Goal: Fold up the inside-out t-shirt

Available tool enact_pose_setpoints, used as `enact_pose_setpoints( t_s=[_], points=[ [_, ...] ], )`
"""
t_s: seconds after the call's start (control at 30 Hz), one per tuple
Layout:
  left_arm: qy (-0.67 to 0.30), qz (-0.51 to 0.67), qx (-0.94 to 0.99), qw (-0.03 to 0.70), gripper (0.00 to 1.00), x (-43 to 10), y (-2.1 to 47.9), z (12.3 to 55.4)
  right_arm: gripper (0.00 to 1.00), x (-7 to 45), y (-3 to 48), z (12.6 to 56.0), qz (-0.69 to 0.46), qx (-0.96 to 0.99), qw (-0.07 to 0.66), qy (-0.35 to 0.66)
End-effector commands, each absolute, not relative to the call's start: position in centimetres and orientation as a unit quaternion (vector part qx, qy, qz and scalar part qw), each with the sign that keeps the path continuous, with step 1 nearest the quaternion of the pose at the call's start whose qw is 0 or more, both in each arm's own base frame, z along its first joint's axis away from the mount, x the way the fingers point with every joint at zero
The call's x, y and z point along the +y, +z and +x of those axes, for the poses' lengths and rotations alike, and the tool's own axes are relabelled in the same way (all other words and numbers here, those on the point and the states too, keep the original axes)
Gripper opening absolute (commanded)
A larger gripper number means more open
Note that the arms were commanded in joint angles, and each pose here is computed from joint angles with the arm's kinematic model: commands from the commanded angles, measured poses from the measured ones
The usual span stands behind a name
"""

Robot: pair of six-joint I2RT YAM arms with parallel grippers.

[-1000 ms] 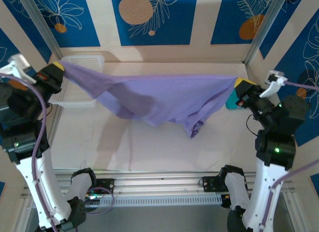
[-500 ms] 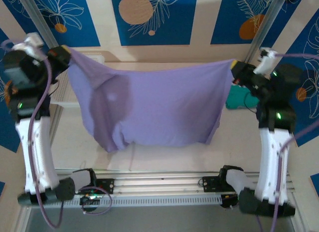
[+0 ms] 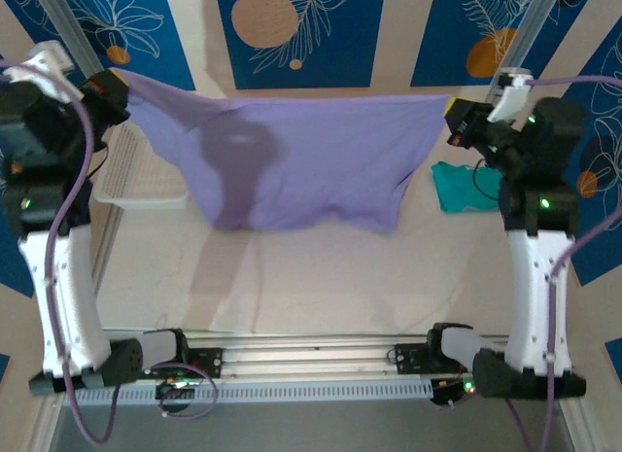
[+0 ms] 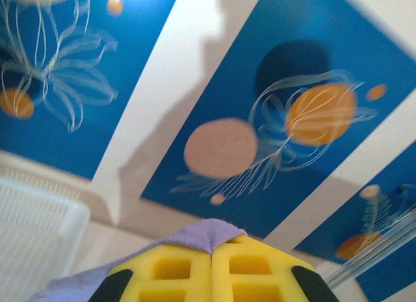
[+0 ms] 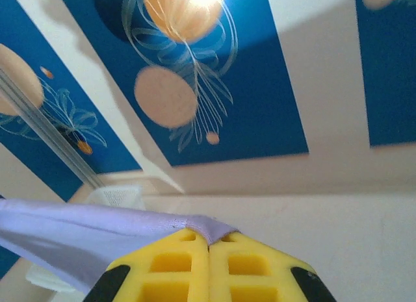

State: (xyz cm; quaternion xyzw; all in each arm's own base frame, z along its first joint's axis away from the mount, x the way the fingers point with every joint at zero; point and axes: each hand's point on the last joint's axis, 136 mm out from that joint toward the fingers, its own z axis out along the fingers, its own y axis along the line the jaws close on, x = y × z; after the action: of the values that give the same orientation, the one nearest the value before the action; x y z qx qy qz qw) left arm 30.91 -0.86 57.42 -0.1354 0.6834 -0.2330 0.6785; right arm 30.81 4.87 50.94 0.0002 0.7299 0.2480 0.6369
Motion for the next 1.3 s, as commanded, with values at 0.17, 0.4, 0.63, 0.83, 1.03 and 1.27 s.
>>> enact_pose_setpoints(
  t_s=[0.17,0.4,0.63,0.83,1.03,1.27],
  points=[
    [-0.213,-0.087,0.568,0.790,0.00,-1.7,65.5,17.2,0.00,4.5,57.5,18.7,-0.016,0.655,0.729,0.197],
    [-0.211,-0.059,0.524,0.823,0.00,-2.4,68.4,12.8,0.00,4.5,60.2,14.6,-0.024,0.617,0.767,0.176],
    [-0.248,-0.065,0.587,0.767,0.00,-2.4,66.4,24.3,0.00,3.2,59.1,20.5,-0.016,0.646,0.749,0.144],
    [-0.259,-0.085,0.657,0.702,0.00,-2.6,59.6,39.3,0.00,1.9,53.5,31.2,-0.009,0.702,0.699,0.136],
    [-0.244,-0.094,0.731,0.631,0.00,-4.5,47.3,54.1,0.00,2.5,43.0,44.4,-0.003,0.766,0.623,0.155],
    [-0.234,-0.110,0.794,0.550,0.30,-5.9,31.3,68.5,0.09,4.0,27.3,60.7,0.042,0.850,0.491,0.184]
  ],
)
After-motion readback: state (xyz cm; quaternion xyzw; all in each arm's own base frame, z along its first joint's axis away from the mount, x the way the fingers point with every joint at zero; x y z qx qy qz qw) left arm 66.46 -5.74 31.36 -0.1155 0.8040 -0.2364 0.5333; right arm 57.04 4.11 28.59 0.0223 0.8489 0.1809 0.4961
